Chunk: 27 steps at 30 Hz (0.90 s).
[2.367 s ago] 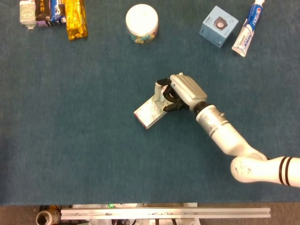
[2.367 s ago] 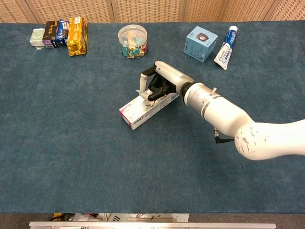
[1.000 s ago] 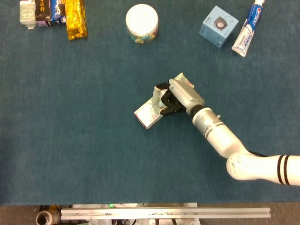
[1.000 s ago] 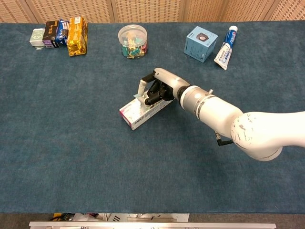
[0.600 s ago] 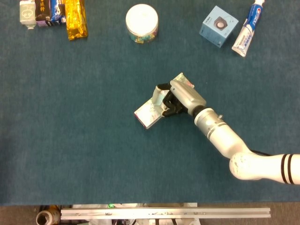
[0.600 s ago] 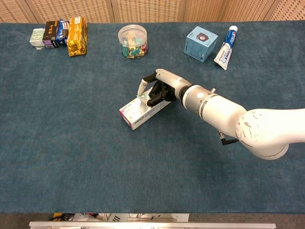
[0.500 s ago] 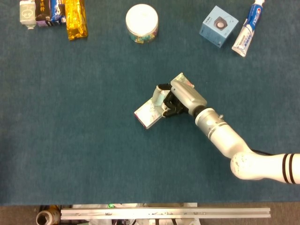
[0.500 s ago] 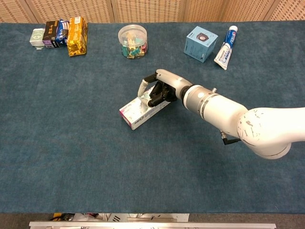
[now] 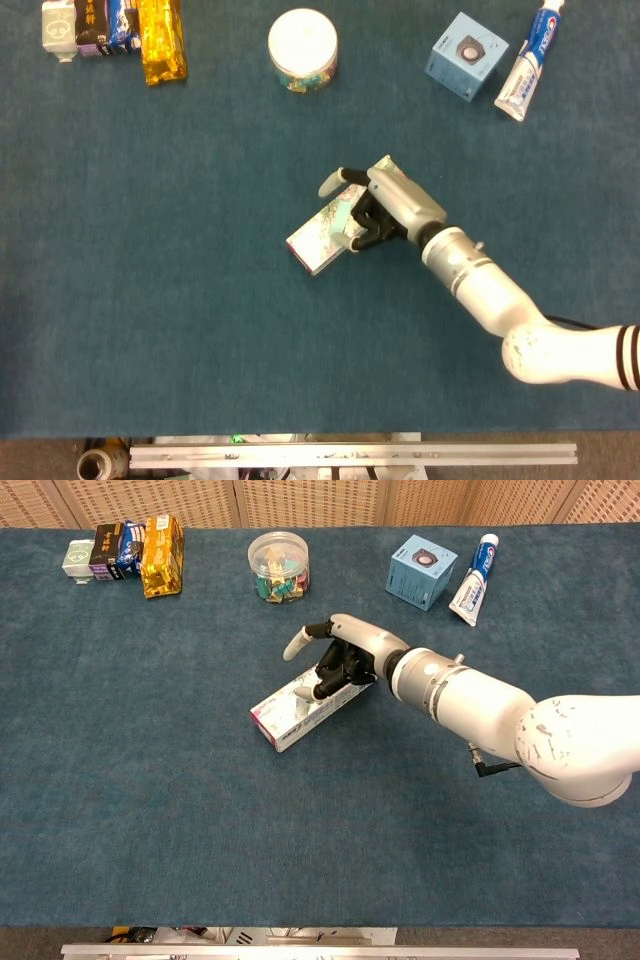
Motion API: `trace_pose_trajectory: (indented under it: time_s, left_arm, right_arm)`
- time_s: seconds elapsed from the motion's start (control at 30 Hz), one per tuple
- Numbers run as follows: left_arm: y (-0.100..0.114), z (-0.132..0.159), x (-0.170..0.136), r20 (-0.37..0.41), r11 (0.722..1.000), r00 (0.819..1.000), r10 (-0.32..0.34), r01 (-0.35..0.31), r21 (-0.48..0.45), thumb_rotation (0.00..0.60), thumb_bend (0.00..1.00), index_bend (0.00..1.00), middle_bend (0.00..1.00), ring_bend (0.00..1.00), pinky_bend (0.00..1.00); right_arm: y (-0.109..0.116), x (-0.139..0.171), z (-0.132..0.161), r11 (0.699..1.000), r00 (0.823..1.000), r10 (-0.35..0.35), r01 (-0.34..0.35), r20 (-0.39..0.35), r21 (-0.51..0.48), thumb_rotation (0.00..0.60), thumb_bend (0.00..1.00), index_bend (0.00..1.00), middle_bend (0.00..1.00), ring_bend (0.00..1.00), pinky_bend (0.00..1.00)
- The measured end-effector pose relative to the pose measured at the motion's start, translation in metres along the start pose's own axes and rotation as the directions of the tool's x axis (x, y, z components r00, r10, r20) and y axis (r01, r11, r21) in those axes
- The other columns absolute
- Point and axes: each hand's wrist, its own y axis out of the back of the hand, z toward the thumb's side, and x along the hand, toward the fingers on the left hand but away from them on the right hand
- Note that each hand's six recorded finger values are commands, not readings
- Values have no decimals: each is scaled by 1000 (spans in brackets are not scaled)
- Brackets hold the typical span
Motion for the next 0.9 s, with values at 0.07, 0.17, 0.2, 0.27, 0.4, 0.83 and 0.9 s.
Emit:
trace_pose_trajectory:
  time_s: [0.07, 0.17, 0.2, 0.27, 0.4, 0.83, 0.9]
  left_arm:
    - [0, 0, 0, -1, 1000, 1000, 1, -1, 1, 600, 212, 233, 301, 312, 307]
    - [1, 0, 0, 0, 1000, 1000, 4, -4, 2, 600, 212, 232, 301, 312, 308]
    - [2, 0, 1, 1, 1000, 1000, 4, -4, 3, 600, 212, 232, 301, 312, 308]
    - [3, -1, 1, 3, 1000, 1000, 6, -6, 7, 600, 212, 232, 301, 312, 307]
    - [8, 0, 5, 14, 1000, 1000, 11, -11, 13, 600, 212, 232, 301, 312, 307]
    - [13, 18, 34, 134, 1000, 991, -7, 4, 27, 600, 212, 162, 305, 348, 449]
    - [12, 25, 43, 170, 999, 985, -18, 13, 31, 600, 212, 157, 313, 390, 500]
  right_arm:
    - [4, 1, 2, 1000, 1000, -7, 7, -8, -6, 600, 214, 329, 996, 1000, 1000]
    - [10, 3, 5, 1000, 999, -25, 24, -21, -13, 600, 214, 329, 995, 1000, 1000]
    - [13, 5, 6, 999, 999, -33, 33, -27, -15, 600, 214, 329, 994, 1000, 1000]
    - [19, 7, 7, 999, 998, -48, 48, -37, -15, 600, 216, 329, 980, 1000, 1000]
    - [38, 17, 7, 993, 991, -118, 119, -65, 7, 600, 262, 356, 907, 1000, 1000]
    - [125, 104, -32, 855, 915, -364, 402, -171, 328, 600, 348, 530, 702, 731, 880]
    - [139, 123, -40, 815, 905, -385, 425, -180, 395, 600, 349, 530, 694, 724, 873]
